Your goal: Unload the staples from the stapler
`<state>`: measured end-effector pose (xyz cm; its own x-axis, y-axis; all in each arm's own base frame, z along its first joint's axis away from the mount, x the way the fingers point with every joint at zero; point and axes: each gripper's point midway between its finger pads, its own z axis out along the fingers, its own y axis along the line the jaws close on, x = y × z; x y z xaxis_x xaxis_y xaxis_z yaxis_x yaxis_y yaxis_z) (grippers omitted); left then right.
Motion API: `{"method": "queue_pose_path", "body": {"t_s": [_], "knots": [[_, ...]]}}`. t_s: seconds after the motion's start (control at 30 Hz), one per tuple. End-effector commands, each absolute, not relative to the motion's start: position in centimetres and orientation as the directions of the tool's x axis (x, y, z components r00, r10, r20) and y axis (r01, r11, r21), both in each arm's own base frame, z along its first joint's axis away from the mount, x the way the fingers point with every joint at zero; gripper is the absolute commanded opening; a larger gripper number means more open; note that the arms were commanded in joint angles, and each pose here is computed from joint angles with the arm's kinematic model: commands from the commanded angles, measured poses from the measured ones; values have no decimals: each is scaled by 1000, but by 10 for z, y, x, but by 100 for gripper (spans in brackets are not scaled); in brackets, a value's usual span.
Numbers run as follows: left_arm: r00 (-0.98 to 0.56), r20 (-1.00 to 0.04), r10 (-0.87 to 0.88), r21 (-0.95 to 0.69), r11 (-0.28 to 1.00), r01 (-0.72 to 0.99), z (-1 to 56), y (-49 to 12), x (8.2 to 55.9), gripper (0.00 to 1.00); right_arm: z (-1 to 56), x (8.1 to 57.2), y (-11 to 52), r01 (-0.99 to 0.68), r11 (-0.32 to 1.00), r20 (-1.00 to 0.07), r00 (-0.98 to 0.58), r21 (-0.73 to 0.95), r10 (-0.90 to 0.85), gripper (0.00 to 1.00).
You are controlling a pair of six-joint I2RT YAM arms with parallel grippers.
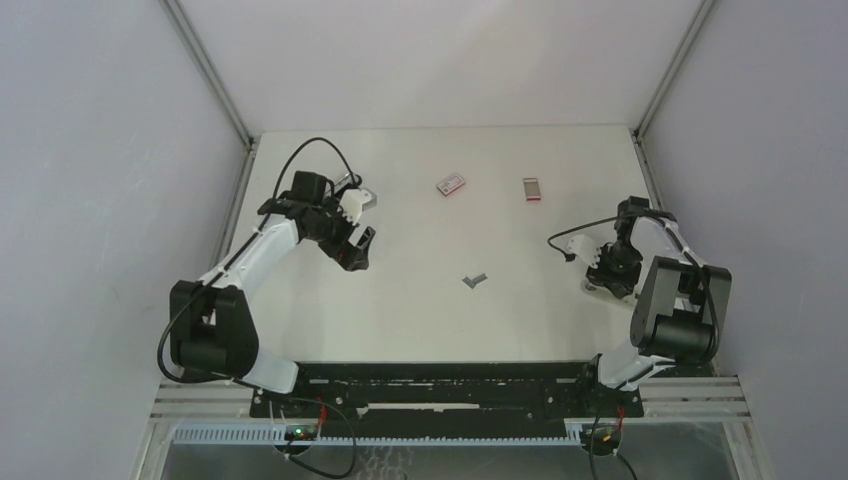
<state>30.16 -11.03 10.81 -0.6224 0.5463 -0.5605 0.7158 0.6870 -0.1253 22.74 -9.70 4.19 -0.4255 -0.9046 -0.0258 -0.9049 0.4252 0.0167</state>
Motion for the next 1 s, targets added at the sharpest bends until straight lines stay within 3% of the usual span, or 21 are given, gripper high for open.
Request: {"method": "queue_pose_path", "body": {"t_s": [0.0,0.17,0.47,0.97], "knots": [[-617,-568,545,-157,664,731,104,-116,298,100,50,237,-87,-918,395,-33,-394,-24,-918,12],[-621,-562,546,-166,661,731,102,-117,298,100,61,250,-66,-937,338,-58,-334,-85,-941,0],[-620,-561,549,-171,656,735,101,-119,297,100,75,297,-20,-944,256,-116,-236,-208,-965,0],[-609,-573,549,-180,641,747,104,-125,298,100,112,393,59,-902,259,-272,-168,-345,-948,0]]}}
